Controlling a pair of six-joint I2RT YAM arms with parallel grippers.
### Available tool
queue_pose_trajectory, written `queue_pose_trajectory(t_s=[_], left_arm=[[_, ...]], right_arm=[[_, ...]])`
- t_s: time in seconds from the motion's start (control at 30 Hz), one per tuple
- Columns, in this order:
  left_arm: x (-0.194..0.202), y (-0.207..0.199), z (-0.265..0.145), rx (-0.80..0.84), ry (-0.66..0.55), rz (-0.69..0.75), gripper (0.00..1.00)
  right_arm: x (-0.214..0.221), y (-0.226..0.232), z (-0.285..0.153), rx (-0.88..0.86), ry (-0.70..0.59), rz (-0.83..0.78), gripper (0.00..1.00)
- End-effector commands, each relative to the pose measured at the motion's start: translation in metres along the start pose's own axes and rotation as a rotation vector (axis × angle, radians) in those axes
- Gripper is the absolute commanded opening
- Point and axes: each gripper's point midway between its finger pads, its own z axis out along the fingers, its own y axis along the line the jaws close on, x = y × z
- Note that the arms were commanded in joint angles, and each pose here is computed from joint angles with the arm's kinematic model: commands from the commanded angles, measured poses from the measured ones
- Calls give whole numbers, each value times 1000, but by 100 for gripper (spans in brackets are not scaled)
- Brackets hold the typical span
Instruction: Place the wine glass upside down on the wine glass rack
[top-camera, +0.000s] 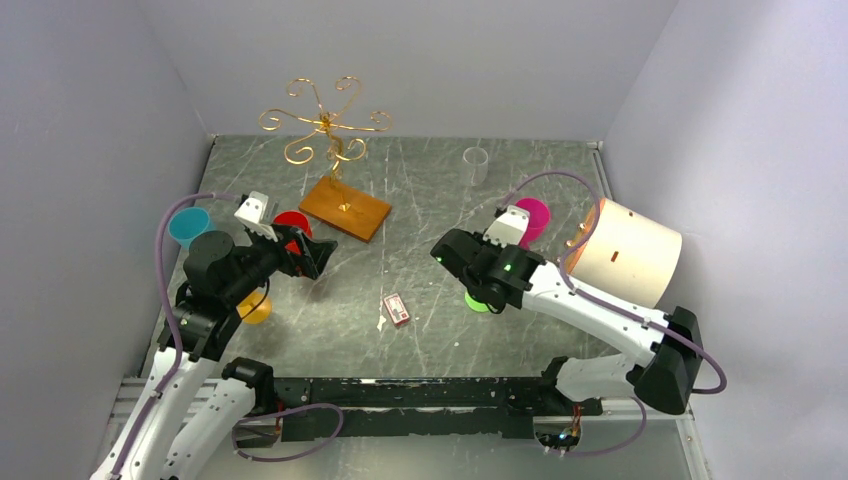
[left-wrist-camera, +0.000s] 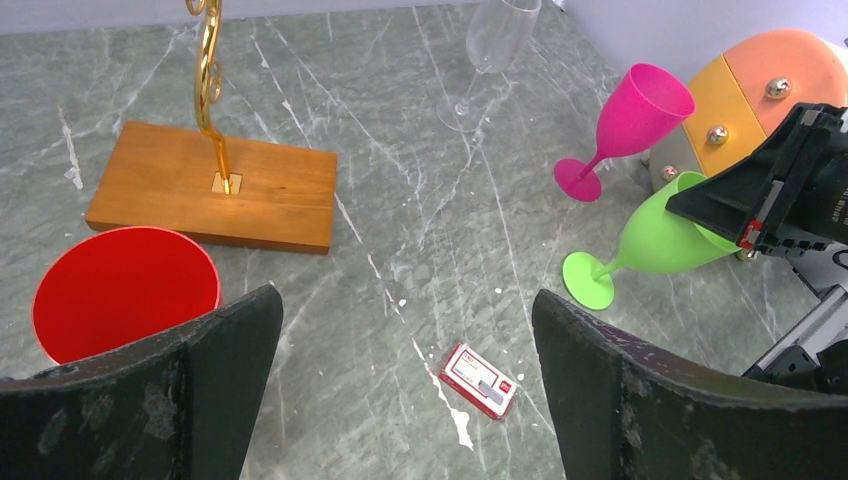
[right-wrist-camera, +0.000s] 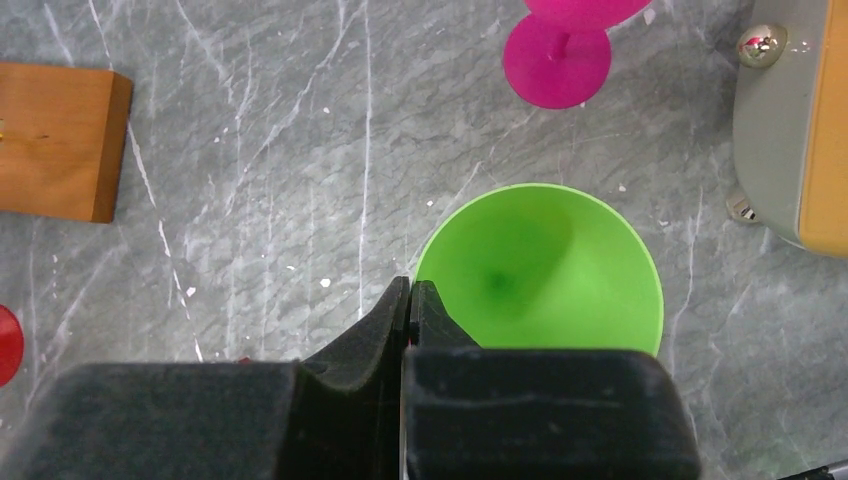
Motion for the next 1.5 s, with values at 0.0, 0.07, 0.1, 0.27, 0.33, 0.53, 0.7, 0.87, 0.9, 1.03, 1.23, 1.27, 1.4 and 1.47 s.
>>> queue_pose_trajectory(t_s=[0.0,0.07,0.1,0.27,0.33,0.53,0.7,0.87,0.9,1.03,1.23,1.27,1.4,1.47], left_arm=[[0,-1,-1,7,-10,12,99],[0,-2,0,15,-15,11,98],[-1,-3,0,20,-20,13,98],[-3,-10,1,75,-55,71,95],[-6,-19,1,130,-78,88,95],[-5,-40,3,265,-75,103,94],[-1,-77,-10,526,-130,249,91],[-4,-88,-22,615,-213,478,91],[-4,-88,-22,620,-222,533,90],[-2,-90,-22,678,-230,718,85],[25,-83,-13,777,-163,935,76],[27,-82,-12,785,-160,955,74],[32,-82,-13,819,-156,1003,67],[34,-78,-9,803,-141,1016,66]], right_arm=[[-15,-4,-5,-1,-43,34,0],[-21,-2,-8,-15,-51,35,0],[-22,-1,-10,-28,-53,29,0],[-36,8,-20,-114,-75,18,0],[-45,12,-27,-154,-90,20,0],[-61,34,-50,-373,-124,38,0],[-71,72,-88,-668,-126,-24,0],[-68,95,-123,-895,-96,-85,0],[-70,98,-130,-932,-94,-89,0],[-72,108,-157,-1069,-73,-92,0],[-79,115,-187,-1199,-61,-96,0],[-81,115,-191,-1215,-62,-95,0],[-89,113,-200,-1236,-86,-77,0],[-93,112,-199,-1228,-100,-59,0]])
